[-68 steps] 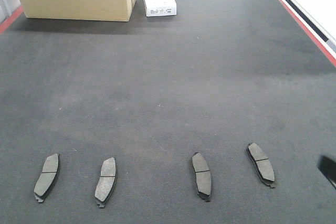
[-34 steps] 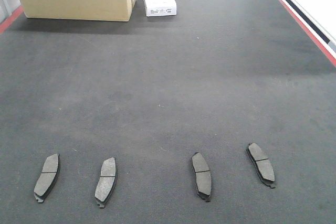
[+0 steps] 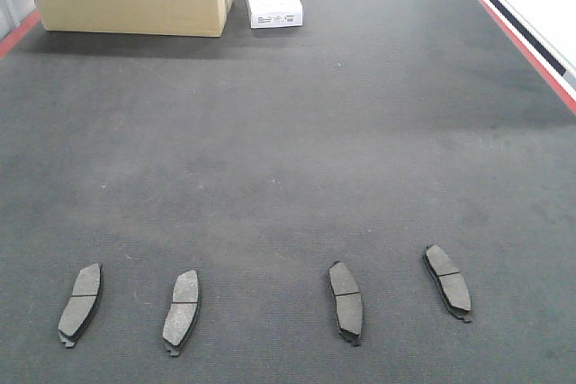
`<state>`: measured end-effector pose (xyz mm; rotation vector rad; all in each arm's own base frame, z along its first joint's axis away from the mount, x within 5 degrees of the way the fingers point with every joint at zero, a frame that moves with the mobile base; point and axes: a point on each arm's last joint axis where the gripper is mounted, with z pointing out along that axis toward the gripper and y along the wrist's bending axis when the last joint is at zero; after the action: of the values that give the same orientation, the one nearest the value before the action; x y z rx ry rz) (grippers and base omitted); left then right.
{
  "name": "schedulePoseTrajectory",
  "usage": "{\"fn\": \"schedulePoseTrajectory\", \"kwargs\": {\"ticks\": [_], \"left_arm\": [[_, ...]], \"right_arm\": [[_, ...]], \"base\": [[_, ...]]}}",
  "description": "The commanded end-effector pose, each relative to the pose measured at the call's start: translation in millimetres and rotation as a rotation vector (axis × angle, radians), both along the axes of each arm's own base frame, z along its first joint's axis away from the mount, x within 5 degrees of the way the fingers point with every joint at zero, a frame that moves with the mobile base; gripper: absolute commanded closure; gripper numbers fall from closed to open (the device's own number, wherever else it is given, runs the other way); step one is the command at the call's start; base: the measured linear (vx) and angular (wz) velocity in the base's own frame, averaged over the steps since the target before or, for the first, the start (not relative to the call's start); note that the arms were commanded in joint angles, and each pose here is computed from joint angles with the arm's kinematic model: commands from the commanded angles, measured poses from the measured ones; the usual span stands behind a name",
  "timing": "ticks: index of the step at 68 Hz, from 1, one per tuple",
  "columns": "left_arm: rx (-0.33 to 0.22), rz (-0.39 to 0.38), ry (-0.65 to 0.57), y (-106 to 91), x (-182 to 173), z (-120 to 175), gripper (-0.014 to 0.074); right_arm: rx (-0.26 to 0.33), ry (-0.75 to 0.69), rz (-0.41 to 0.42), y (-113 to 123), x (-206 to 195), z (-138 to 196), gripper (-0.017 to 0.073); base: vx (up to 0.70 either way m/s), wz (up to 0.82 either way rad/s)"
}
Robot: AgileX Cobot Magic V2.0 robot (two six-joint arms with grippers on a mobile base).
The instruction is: Move and align brake pads A on conveyor
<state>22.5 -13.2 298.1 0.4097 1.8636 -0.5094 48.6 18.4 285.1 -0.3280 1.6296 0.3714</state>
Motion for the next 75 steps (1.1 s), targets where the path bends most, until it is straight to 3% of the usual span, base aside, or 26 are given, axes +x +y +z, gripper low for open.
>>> {"fn": "schedulePoseTrajectory", "kwargs": {"ticks": [1,11,16,23,32,40,46,51,66,75], "left_arm": [[-0.045,-0.011,-0.057,-1.5,1.1,11.7,0.0601],[-0.036,-0.006,-0.058,-2.6,3.5,7.1,0.06],[0.05,0.057,-0.12,-0.4,8.8,1.5,0.0599],[0.101,0.178,-0.18,-1.1,19.0,-13.8,0.0599],[0.095,0.345,-0.297,1.7,34.4,-37.4,0.0599],[0.067,0.436,-0.39,6.2,35.9,-64.4,0.0599],[0.052,0.471,-0.448,8.4,31.2,-85.0,0.0599],[0.056,0.482,-0.415,8.8,33.6,-99.0,0.0599],[0.115,0.475,-0.39,9.2,33.5,-102.5,0.0599],[0.107,0.476,-0.386,9.1,33.5,-102.7,0.0599]], "right_arm": [[0.017,-0.081,0.015,1.1,-0.6,14.4,0.0571],[0.017,-0.081,0.015,1.1,-0.6,14.4,0.0571],[0.017,-0.081,0.015,1.1,-0.6,14.4,0.0571],[0.017,-0.081,0.015,1.1,-0.6,14.4,0.0571],[0.017,-0.081,0.015,1.1,-0.6,14.4,0.0571],[0.017,-0.081,0.015,1.1,-0.6,14.4,0.0571],[0.017,-0.081,0.015,1.1,-0.6,14.4,0.0571],[0.016,-0.081,0.015,1.0,-0.7,14.4,0.0571],[0.018,-0.084,0.016,1.1,-0.7,14.7,0.0571],[0.018,-0.084,0.016,1.1,-0.7,14.7,0.0571]], "base": [[0.0,0.0],[0.0,0.0],[0.0,0.0],[0.0,0.0],[0.0,0.0],[0.0,0.0],[0.0,0.0],[0.0,0.0],[0.0,0.0],[0.0,0.0]]}}
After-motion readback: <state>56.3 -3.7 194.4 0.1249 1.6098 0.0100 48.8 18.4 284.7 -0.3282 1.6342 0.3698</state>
